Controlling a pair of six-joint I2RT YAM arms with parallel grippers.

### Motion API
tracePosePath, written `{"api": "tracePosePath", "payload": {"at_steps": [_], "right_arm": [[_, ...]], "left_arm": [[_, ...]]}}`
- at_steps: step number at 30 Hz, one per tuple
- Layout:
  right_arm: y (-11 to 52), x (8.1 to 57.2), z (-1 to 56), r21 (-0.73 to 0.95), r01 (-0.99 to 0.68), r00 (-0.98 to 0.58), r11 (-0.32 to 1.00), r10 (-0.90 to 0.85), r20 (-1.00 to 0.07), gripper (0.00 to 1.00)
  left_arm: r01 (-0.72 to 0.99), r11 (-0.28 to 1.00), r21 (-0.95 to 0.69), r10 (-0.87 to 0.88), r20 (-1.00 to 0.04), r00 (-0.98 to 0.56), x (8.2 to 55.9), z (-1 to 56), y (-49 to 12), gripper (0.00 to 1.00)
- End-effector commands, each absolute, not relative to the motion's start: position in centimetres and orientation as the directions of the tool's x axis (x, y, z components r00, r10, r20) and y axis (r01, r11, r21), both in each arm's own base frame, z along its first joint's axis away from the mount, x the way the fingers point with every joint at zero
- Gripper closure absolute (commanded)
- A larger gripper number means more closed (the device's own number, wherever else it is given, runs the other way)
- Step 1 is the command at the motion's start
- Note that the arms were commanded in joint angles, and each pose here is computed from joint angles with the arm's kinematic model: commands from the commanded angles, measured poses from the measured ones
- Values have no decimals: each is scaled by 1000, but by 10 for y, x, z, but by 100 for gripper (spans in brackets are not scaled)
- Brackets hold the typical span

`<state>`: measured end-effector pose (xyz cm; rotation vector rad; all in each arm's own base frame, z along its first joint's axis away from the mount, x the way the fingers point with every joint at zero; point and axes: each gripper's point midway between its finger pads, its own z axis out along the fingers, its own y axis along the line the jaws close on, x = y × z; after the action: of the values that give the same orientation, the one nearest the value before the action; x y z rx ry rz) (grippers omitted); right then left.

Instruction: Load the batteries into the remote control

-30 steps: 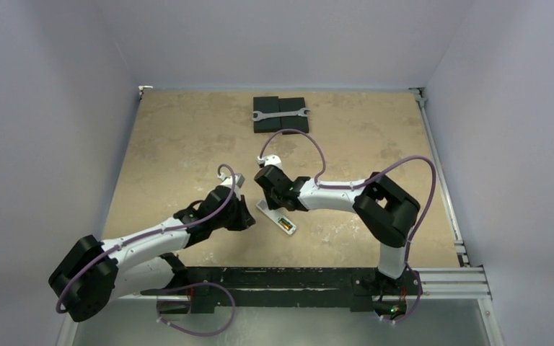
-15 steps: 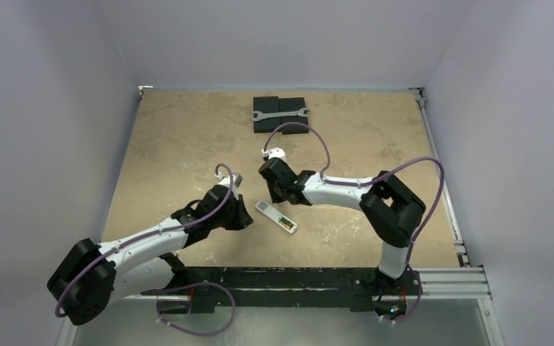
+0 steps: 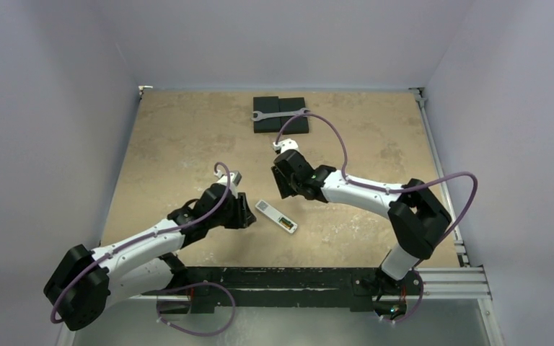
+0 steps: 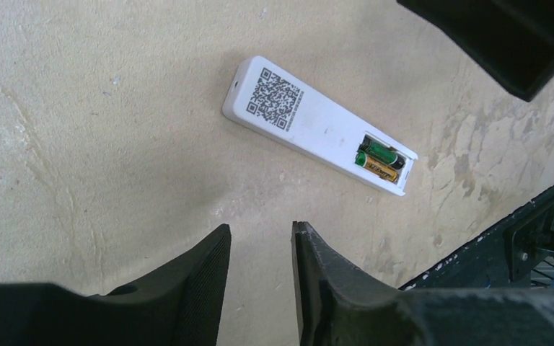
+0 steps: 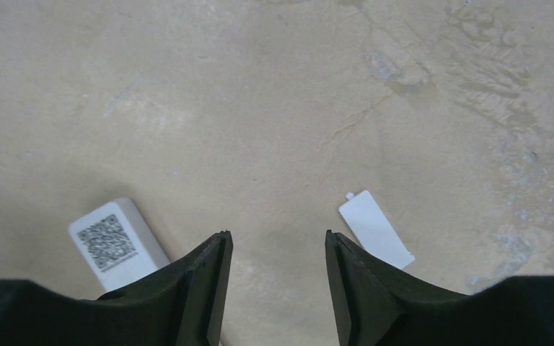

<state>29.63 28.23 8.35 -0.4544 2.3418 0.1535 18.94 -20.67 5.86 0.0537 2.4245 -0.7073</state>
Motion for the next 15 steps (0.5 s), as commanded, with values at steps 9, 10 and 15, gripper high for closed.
{"api": "tracePosePath", "payload": {"at_steps": [9, 10, 15], "right_arm": [[231, 304, 81, -49, -430, -691, 902, -363, -624, 23], [228, 306, 80, -42, -427, -698, 903, -359, -620, 22], [220, 313, 74, 8, -410, -727, 912, -321, -607, 20]], "left_arm": [[238, 854, -462, -153, -662, -734, 211, 104, -207, 47], [237, 856, -459, -154, -664, -732, 212, 105, -207, 46], [235, 859, -455, -158, -672, -723, 214, 113, -205, 40]]}}
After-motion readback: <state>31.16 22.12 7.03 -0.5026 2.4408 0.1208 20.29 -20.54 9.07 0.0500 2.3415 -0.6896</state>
